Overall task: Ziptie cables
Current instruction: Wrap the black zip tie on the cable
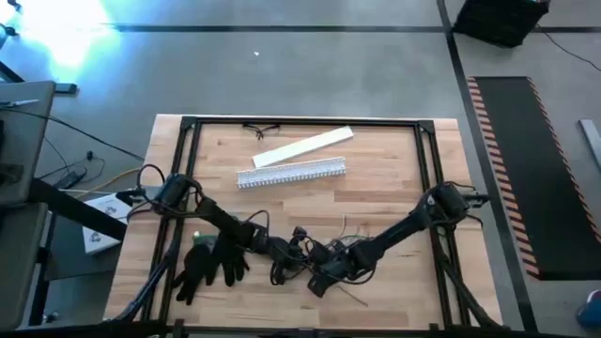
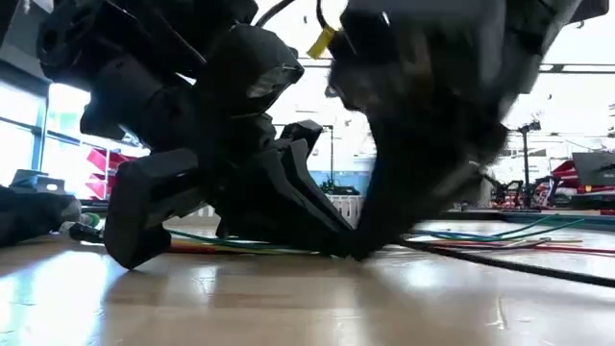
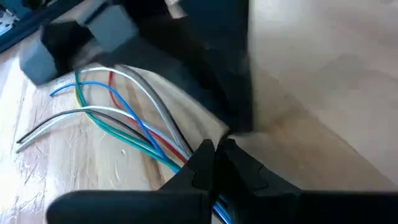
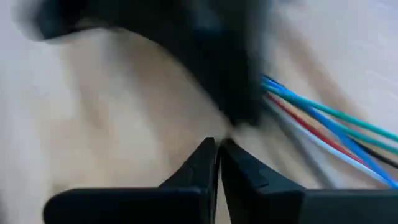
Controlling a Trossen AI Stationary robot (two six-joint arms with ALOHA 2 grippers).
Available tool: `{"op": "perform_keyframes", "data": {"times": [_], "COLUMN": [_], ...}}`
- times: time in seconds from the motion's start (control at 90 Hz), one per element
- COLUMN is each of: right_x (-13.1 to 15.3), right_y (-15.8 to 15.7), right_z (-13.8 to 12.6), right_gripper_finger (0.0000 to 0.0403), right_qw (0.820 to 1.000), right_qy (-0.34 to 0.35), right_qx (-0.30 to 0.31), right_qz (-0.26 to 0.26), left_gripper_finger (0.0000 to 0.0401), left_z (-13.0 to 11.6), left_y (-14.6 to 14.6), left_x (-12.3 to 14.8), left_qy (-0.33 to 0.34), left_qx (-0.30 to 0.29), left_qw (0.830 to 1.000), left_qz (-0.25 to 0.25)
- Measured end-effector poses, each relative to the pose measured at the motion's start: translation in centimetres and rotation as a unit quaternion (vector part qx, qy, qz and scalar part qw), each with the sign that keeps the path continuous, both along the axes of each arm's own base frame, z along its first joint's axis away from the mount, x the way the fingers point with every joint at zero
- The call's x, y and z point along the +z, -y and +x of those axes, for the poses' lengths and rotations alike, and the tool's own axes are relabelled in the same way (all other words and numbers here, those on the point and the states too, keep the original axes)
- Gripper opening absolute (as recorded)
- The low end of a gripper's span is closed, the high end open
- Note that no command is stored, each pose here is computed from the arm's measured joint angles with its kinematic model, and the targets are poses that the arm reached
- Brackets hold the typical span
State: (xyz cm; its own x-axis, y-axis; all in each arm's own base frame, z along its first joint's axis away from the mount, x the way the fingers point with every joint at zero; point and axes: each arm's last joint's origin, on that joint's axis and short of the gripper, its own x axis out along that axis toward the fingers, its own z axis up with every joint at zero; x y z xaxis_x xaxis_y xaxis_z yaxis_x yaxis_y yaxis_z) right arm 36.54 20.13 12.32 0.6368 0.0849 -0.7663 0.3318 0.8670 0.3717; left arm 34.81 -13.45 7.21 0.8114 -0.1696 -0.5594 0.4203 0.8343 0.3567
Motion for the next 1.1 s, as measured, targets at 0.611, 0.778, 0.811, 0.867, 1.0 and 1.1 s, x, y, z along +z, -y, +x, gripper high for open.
{"op": "perform_keyframes", "data": {"times": [0.611,0.778,0.811,0.867,1.0,1.1], "right_x": [6.9,9.7,10.4,11.4,13.5,14.6], "right_y": [-2.2,-1.7,-1.6,-1.3,-0.9,-0.7], "right_z": [1.4,-0.2,-0.7,-1.7,-4.5,-6.8], "right_gripper_finger": [0.0000,0.0000,0.0000,0.0000,0.0000,0.0006], "right_qw": [0.953,0.953,0.953,0.954,0.959,0.964], "right_qy": [0.289,0.271,0.264,0.248,0.208,0.181], "right_qx": [0.057,0.045,0.042,0.036,0.010,-0.006], "right_qz": [-0.065,-0.128,-0.142,-0.165,-0.193,-0.195], "left_gripper_finger": [0.0000,0.0000,0.0000,0.0000,0.0000,0.0000], "left_z": [0.0,0.0,0.0,0.0,0.2,0.4], "left_y": [-0.2,-0.2,-0.2,-0.2,-0.1,-0.1], "left_x": [-0.1,-0.1,-0.1,-0.1,0.2,0.4], "left_qy": [-0.005,-0.006,-0.007,-0.005,0.013,0.025], "left_qx": [0.012,0.023,0.026,0.032,0.039,0.041], "left_qw": [1.000,1.000,1.000,0.999,0.998,0.997], "left_qz": [0.003,-0.010,-0.016,-0.026,-0.047,-0.056]}}
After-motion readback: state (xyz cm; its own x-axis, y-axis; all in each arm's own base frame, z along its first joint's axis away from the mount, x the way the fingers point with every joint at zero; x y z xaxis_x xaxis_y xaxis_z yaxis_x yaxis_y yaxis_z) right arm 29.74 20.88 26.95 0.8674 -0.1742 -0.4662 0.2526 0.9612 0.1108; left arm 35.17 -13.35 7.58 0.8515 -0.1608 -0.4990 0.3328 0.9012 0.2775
